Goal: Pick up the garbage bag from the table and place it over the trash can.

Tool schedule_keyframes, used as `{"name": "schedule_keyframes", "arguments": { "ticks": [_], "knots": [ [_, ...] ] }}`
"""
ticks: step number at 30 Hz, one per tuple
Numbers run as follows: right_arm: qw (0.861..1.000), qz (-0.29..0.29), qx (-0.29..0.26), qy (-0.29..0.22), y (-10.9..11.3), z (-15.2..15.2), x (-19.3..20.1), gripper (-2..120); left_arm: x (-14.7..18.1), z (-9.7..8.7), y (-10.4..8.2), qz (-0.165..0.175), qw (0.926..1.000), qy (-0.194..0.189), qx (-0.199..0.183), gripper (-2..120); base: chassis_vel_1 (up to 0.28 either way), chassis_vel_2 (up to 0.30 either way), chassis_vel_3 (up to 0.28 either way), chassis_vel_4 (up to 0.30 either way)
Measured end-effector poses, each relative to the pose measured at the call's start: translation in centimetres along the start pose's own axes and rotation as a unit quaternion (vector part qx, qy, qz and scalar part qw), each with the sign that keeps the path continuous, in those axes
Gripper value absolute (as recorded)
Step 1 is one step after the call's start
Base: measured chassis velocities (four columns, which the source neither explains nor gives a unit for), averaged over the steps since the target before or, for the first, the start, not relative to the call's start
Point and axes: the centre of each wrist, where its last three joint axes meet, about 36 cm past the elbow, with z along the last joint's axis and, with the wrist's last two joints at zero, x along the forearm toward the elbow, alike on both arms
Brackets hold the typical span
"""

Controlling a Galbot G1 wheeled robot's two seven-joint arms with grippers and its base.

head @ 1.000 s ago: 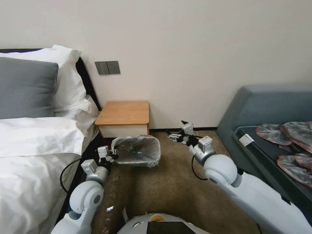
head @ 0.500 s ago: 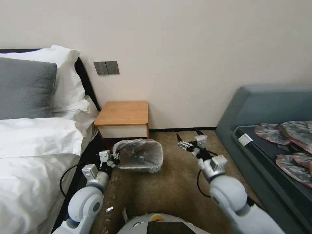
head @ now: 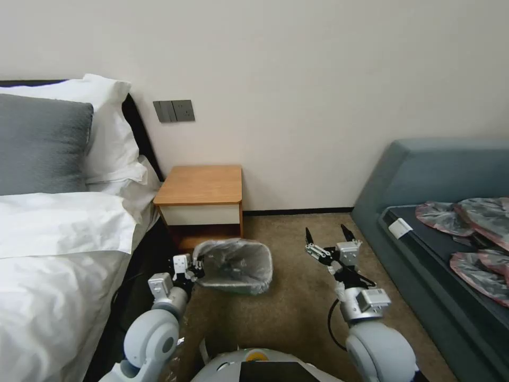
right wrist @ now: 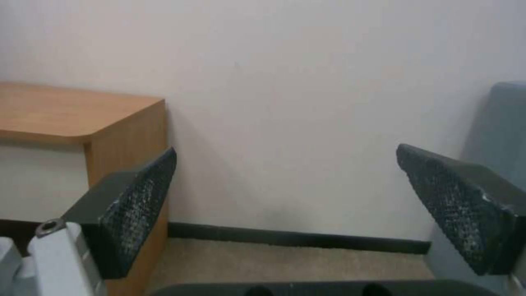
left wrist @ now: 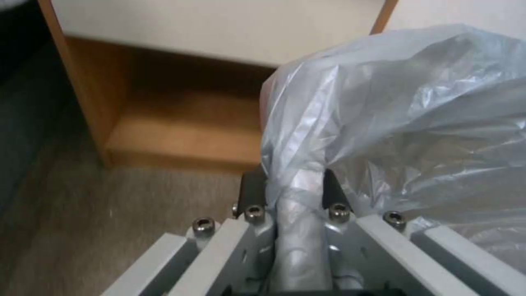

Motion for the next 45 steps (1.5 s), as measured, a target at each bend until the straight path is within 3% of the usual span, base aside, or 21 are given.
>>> {"name": "schedule_keyframes", "arguments": {
  "ticks": [10,19,39,43,45],
  "knots": [
    [1.0,0.009,-0.001,0.0,0.2,-0.6,1.0,100,-0.7,2.2,-1.4,-0.031,0.9987,0.039,0.014,3,0.0,0.0,0.0,0.0],
    [1.0,0.005,-0.001,0.003,0.6,-0.6,1.4,100,-1.1,4.3,-2.6,-0.033,0.9971,0.062,0.028,3,0.0,0.0,0.0,0.0],
    [1.0,0.002,-0.002,0.007,1.2,-0.4,2.0,100,-2.3,6.6,-4.1,-0.048,0.9942,0.094,0.021,3,0.0,0.0,0.0,0.0],
    [1.0,0.0,-0.004,0.011,1.3,-0.3,2.1,100,-2.9,6.8,-4.1,-0.054,0.9936,0.097,0.022,19,0.0,0.0,0.0,0.0],
    [1.0,0.0,-0.004,0.011,1.3,-0.3,2.2,100,-3.0,6.8,-4.1,-0.054,0.9936,0.097,0.022,21,0.0,0.0,0.0,0.0]
  ]
}}
